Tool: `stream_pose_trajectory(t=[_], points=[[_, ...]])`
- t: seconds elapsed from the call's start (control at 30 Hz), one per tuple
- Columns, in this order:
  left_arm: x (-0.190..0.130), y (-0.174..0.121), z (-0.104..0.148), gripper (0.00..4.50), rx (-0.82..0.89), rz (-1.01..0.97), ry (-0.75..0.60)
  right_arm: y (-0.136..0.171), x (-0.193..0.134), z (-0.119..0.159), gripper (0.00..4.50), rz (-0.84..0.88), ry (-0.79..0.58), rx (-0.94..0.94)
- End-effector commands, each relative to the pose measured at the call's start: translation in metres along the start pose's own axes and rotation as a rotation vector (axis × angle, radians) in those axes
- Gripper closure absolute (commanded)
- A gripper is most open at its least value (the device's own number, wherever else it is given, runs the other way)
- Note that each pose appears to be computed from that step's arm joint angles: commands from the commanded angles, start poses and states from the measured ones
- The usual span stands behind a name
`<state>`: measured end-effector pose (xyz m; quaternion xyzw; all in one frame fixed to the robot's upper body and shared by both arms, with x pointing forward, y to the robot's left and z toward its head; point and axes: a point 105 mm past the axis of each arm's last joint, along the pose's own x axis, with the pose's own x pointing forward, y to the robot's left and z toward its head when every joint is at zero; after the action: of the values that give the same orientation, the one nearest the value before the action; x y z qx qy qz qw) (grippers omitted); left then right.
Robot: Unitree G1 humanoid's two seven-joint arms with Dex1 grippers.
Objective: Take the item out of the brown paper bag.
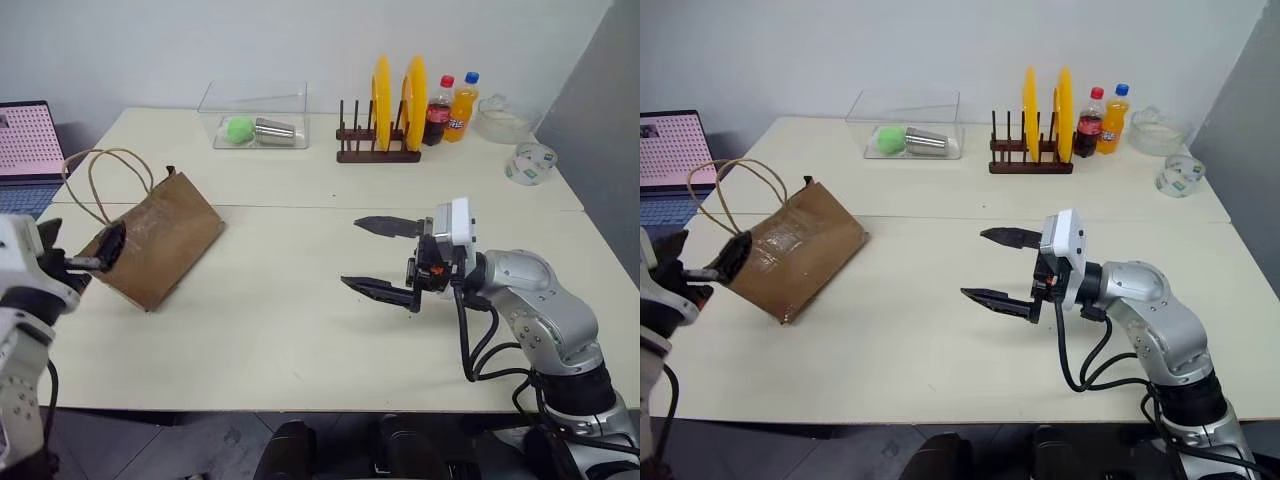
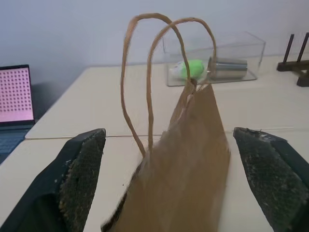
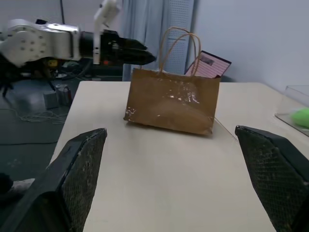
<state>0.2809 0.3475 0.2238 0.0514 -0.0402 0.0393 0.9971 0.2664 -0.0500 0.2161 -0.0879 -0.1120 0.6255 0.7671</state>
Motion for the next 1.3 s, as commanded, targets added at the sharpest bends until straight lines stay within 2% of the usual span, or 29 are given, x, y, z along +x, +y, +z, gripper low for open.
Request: stream_pose_trajectory(t=[0.03, 0.37, 0.4, 0.47, 0.83, 1.03, 1.3], points=[[0.018, 0.001, 0.014, 0.05, 0.002, -0.051, 0.006, 0.003, 0.003, 0.014, 0.0, 0.029, -0.028, -0.039], [0.058, 0.012, 0.029, 0.05, 0.021, -0.107, 0.051, 0.004, 0.002, 0.016, 0.0, 0.001, -0.012, -0.055], [0.062, 0.015, 0.034, 0.21, 0.021, -0.106, 0.047, 0.003, 0.001, 0.016, 0.0, -0.003, -0.009, -0.058], [0.068, 0.016, 0.04, 0.62, 0.023, -0.111, 0.041, 0.003, 0.0, 0.017, 0.0, -0.008, -0.004, -0.061], [0.083, 0.024, 0.046, 4.37, 0.091, -0.124, 0.054, 0.002, -0.002, 0.017, 0.0, -0.019, 0.009, -0.074], [0.09, 0.002, 0.055, 4.46, 0.122, -0.281, 0.043, 0.002, -0.006, 0.017, 0.0, -0.026, 0.026, -0.08], [0.1, -0.039, 0.085, 4.46, 0.206, -0.528, -0.014, 0.008, -0.021, 0.012, 0.0, -0.054, 0.067, -0.062]])
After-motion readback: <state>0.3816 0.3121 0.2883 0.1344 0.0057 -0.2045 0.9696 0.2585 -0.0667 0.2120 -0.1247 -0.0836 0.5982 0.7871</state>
